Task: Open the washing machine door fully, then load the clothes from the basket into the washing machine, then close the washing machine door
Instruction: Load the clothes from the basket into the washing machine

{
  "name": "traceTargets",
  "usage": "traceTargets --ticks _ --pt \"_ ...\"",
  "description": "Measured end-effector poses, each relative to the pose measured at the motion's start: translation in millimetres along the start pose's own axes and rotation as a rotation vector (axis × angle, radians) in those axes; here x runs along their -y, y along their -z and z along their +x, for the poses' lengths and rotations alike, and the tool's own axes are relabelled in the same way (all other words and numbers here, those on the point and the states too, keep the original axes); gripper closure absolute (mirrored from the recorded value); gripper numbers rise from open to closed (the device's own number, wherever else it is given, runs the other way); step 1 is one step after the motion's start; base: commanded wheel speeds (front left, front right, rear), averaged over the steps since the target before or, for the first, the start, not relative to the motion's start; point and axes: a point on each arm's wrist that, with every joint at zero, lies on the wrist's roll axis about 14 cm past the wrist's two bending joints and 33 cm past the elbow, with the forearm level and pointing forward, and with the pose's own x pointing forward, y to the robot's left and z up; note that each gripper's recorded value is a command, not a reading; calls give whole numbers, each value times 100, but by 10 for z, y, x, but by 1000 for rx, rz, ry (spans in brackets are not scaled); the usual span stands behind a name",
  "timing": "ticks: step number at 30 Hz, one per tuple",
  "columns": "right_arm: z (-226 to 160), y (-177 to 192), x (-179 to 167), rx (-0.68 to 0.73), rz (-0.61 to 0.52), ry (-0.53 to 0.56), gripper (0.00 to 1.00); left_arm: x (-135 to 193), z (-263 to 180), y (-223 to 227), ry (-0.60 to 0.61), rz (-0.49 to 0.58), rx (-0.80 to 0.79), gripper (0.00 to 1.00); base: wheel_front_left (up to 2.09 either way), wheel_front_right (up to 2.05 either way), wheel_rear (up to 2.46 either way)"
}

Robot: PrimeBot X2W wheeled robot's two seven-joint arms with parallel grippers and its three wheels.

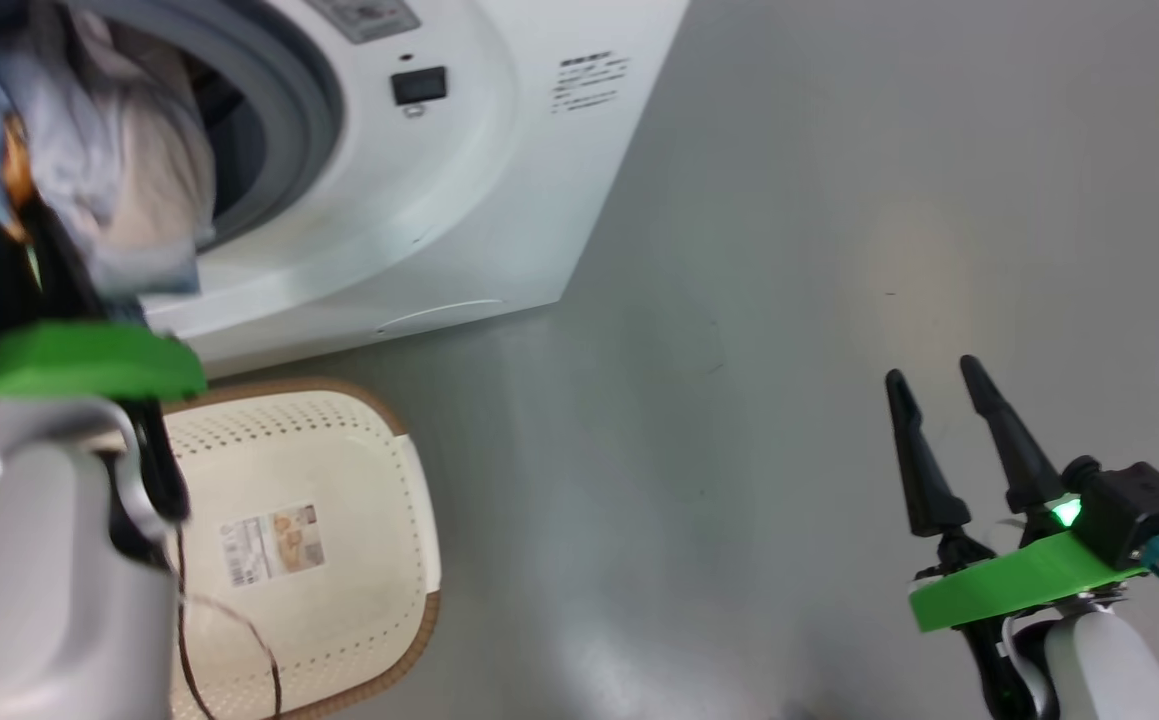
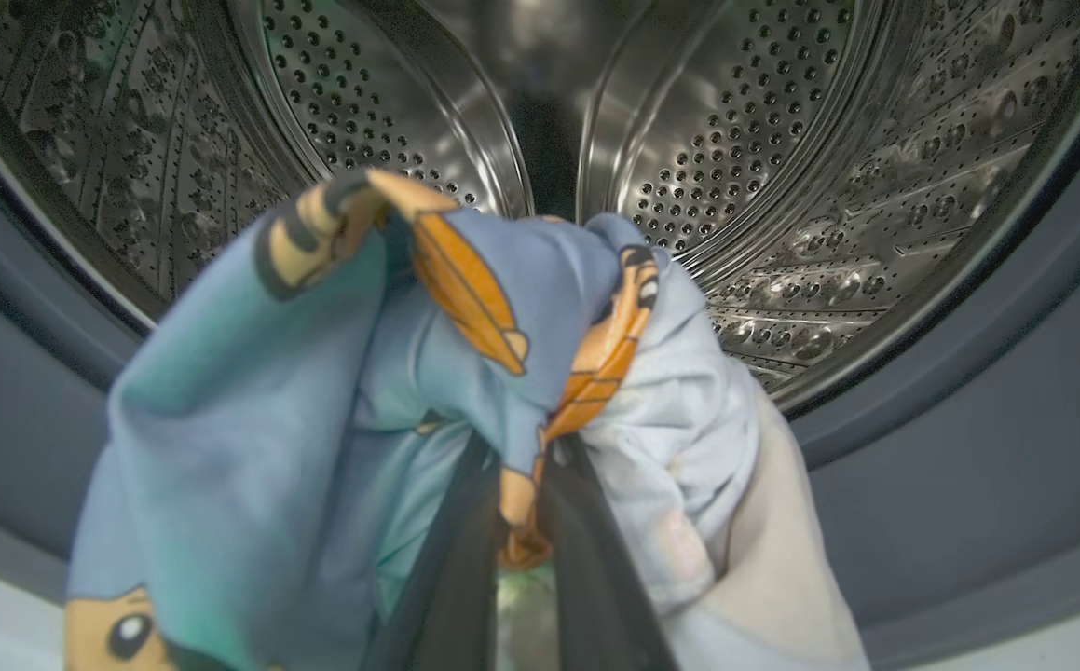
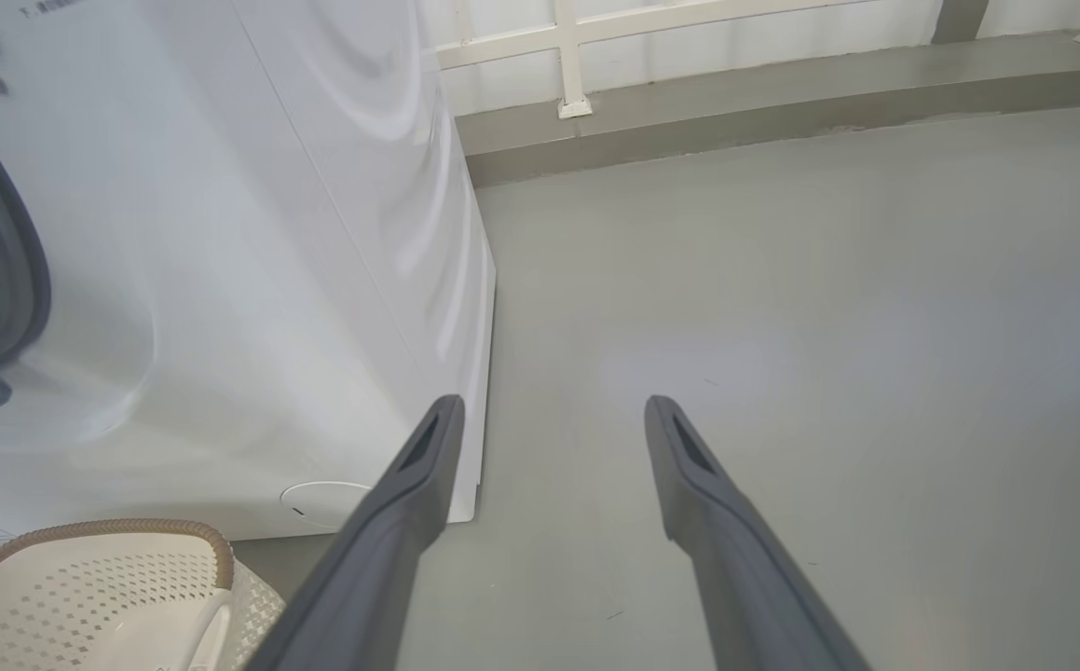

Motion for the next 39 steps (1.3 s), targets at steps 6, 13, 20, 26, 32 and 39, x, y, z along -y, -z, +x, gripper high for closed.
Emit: traceTargets --ticks 6,13,20,26,32,39 --pt "-91 -15 38 -3 1 19 0 176 329 -26 27 32 -9 100 0 0 0" --pt "-223 -37 133 -9 -7 52 0 309 710 -100 36 54 0 100 0 0 0" --pt "-334 17 223 -37 -19 80 0 302 1068 -128 18 80 -8 100 0 0 0" --pt "-380 129 298 -79 -35 100 0 267 1358 -157 4 86 -2 100 0 0 0" --pt "-413 228 355 -116 -46 117 0 221 1517 33 -9 92 -46 100 0 0 0" --pt "-400 334 388 -149 -55 126 0 298 1817 -336 6 93 75 100 0 0 0"
